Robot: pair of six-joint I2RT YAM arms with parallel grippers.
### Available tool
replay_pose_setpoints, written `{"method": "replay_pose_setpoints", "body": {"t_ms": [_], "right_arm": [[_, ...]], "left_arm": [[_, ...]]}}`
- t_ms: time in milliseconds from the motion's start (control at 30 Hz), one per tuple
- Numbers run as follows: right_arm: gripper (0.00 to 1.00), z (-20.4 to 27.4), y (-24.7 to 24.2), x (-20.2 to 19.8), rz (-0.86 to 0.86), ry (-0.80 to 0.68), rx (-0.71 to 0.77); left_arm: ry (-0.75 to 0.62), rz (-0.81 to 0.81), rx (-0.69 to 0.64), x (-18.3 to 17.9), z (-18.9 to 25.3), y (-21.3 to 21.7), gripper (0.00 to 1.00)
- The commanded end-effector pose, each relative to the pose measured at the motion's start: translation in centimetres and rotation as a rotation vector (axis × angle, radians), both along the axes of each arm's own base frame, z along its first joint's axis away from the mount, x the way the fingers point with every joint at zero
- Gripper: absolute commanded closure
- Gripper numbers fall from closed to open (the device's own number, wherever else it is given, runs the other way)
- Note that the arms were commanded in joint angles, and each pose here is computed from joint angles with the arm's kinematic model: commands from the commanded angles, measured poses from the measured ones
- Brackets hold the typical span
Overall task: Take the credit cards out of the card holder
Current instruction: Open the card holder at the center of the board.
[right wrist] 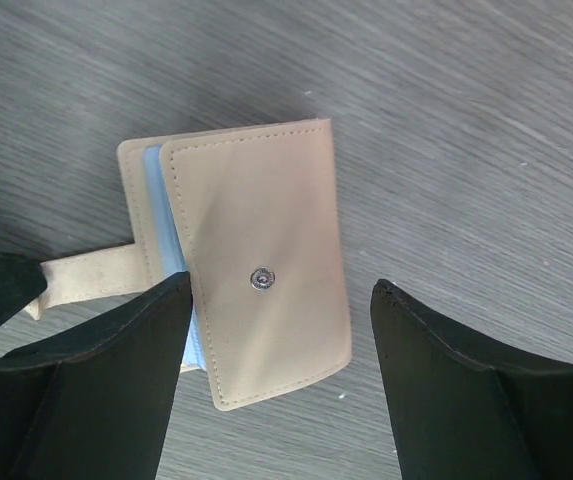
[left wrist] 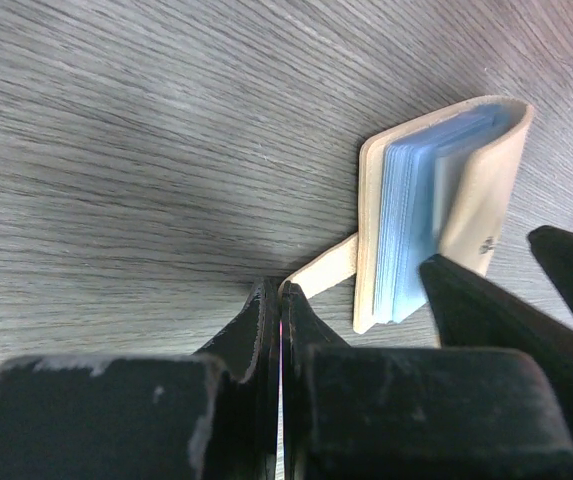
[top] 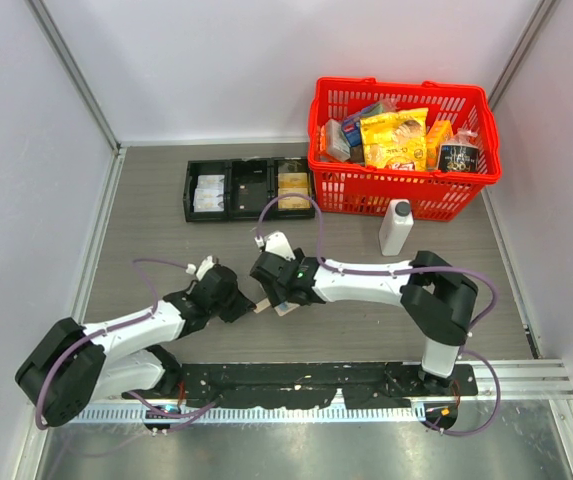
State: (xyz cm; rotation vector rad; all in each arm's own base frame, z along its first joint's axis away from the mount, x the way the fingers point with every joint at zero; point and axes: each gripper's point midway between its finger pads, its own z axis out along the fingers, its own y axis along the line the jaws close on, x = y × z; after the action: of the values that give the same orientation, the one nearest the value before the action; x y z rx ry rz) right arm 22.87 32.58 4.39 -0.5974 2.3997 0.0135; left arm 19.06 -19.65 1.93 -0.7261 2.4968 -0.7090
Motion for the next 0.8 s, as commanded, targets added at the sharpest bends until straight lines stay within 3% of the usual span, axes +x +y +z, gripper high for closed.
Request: {"method": "replay_pose_setpoints", "body": {"t_ms": [0, 200, 400, 600, 667, 767], "right_arm": [[0.25, 2.7, -2.2, 1.6, -0.067, -0.035, 0.053], [0.33, 2.7, -4.3, 2.3, -0.125, 0.033, 0.166], [0.57, 0.3, -6.8, 2.4, -0.201, 0.103, 0.224], [0.62, -2.1, -6.8, 1.2, -0.223, 0.171, 0.247], [0.62, -2.6, -6.7, 1.0, -0.237, 0.187, 0.262], [0.62, -2.5, -6.3, 0.9, -0.258, 0.191, 0.297]], "left_arm": [[0.126, -0.047, 0.141, -2.9, -2.9, 2.5, 1.0], [0.144, -0.071, 0.174, -3.0, -3.0, 2.6, 1.0], [0.133, -0.088, 0.213, -2.6, -2.5, 3.1, 1.0], [0.12, -0.078, 0.243, -0.8, -1.5, 4.0, 1.0], [0.108, -0.073, 0.259, 0.1, -0.7, 4.4, 0.96], [0.081, -0.087, 0.297, 1.0, 0.9, 4.6, 0.82]]}}
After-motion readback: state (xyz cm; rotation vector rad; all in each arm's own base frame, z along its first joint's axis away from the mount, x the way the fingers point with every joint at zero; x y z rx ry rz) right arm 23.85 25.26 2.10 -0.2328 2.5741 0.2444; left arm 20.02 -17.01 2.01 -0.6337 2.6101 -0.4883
